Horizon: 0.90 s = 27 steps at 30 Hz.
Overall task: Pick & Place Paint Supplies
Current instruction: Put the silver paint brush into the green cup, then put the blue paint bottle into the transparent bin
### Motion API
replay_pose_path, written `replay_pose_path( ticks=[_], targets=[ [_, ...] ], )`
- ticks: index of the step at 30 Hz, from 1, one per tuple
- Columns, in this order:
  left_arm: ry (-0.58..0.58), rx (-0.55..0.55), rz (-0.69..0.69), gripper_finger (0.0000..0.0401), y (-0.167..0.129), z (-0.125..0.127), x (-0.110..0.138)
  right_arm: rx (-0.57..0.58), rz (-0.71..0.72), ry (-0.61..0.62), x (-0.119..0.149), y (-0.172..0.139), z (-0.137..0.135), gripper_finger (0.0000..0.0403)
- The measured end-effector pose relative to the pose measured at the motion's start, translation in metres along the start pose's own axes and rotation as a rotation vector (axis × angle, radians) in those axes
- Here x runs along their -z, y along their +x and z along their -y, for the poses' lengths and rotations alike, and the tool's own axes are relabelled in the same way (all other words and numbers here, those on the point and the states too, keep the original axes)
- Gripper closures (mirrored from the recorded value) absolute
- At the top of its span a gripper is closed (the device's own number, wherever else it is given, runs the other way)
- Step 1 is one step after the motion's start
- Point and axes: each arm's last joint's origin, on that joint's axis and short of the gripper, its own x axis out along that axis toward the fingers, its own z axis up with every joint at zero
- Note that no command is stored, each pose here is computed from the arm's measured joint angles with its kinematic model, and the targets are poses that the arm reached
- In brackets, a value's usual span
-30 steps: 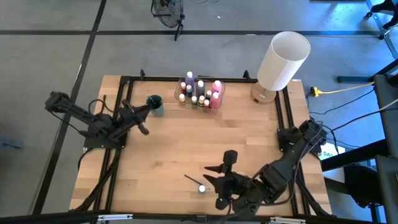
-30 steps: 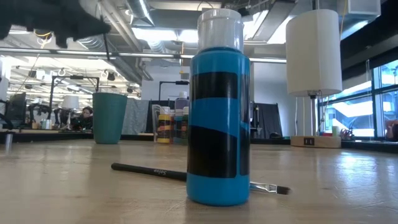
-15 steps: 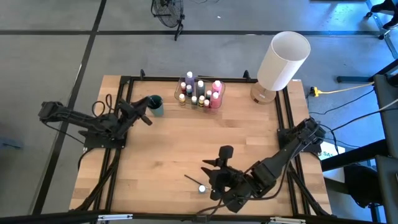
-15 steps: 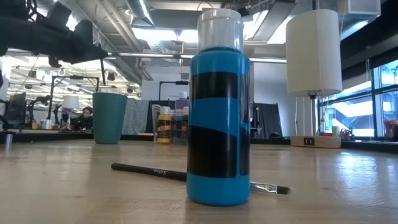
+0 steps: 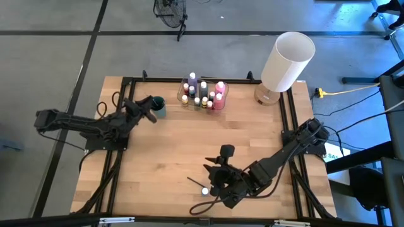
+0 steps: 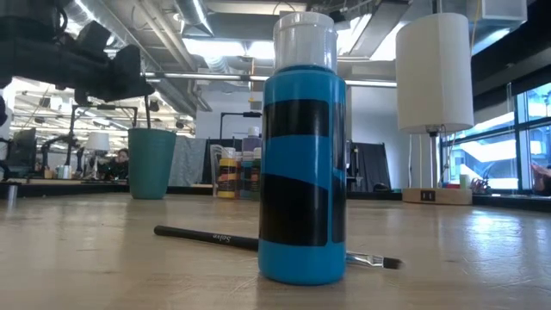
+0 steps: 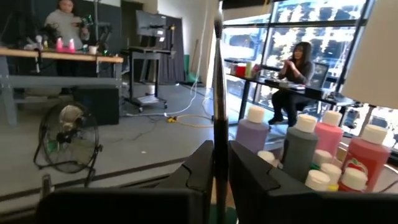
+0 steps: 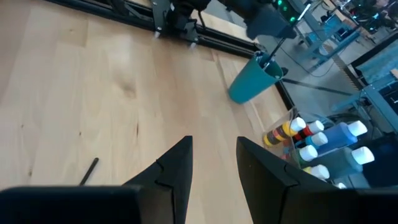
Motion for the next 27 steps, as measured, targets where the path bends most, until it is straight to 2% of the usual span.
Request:
replay_pose_path(
  ticks=[8,14,19,23,27],
  targets=[
    [-0.056,0.024,-0.031,0.0336,0.003,0.001,0.005,-0.002,0.001,0.000,0.000,-0.001,0.000,0.0277],
    [-0.056,0.048,-0.013,0.0310,0.003,0.002,0.002,-0.003,0.007,0.007,-0.001,-0.001,-0.001,0.0277],
    [-0.129,0.244,0.070,0.0289,0.000,0.008,-0.011,-0.006,0.005,0.006,-0.001,-0.001,-0.001,0.0277],
    [-0.163,0.341,0.093,0.0286,-0.003,0.012,-0.015,-0.052,-0.009,0.005,0.000,-0.001,-0.002,0.0277],
    [-0.198,0.594,0.042,0.0285,-0.007,0.020,-0.012,-0.084,-0.020,0.001,0.000,-0.001,-0.003,0.0277]
  ],
)
